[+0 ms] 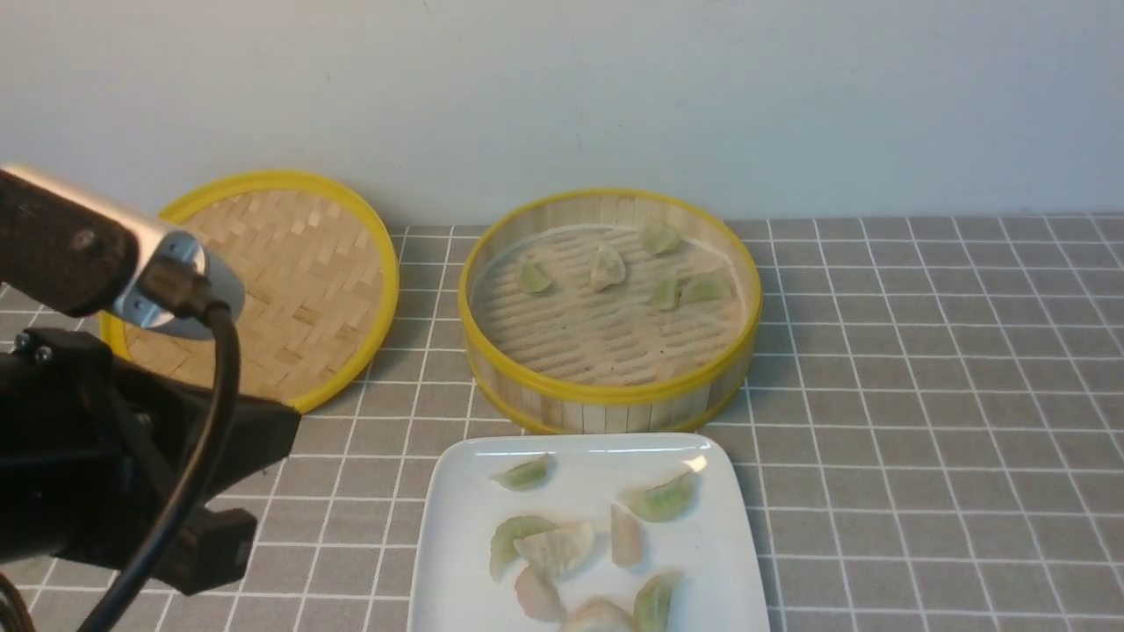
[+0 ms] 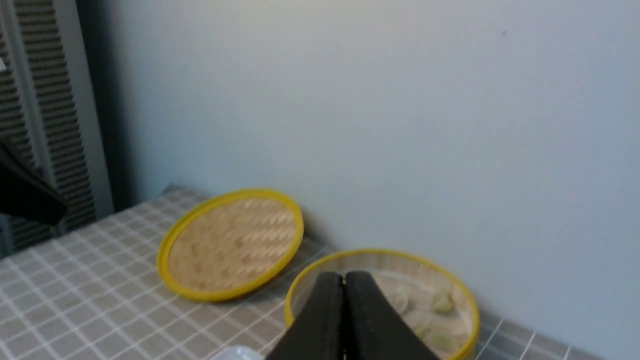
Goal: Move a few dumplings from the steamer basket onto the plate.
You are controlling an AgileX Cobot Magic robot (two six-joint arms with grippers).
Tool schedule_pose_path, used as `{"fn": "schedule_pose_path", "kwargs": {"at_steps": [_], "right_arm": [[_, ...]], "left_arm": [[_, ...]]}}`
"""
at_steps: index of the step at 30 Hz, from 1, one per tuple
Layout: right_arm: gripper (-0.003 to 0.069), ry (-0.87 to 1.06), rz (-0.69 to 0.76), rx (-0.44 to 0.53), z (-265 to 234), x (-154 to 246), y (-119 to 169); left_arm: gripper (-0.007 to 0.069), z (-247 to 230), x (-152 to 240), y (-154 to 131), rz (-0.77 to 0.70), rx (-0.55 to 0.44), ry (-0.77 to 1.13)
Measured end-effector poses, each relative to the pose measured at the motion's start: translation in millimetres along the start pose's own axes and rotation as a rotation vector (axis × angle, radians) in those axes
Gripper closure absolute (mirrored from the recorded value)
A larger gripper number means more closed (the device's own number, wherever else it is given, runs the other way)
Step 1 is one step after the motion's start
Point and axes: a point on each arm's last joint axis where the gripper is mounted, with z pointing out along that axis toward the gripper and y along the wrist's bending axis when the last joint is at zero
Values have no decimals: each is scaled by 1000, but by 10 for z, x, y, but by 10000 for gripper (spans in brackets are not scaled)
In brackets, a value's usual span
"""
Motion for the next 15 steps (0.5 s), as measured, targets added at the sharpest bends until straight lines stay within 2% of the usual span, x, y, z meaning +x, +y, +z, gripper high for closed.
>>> {"fn": "schedule_pose_path", "kwargs": {"at_steps": [1,2,6,15], "right_arm": [[672,-32,10,-72,-90,75,-25],[672,-63,9,28,-154,140,-48],[672,-63,21,94,-180,267,-107],[672,-22,21,123,-178,312,-139]], "left_arm": [[630,0,-15,2,9,-2,-16],[630,0,-28,3,15,-3,-31],[630,5,-84,5,26,-6,-89],[630,-23,-97,-6,28,2,-121]]}}
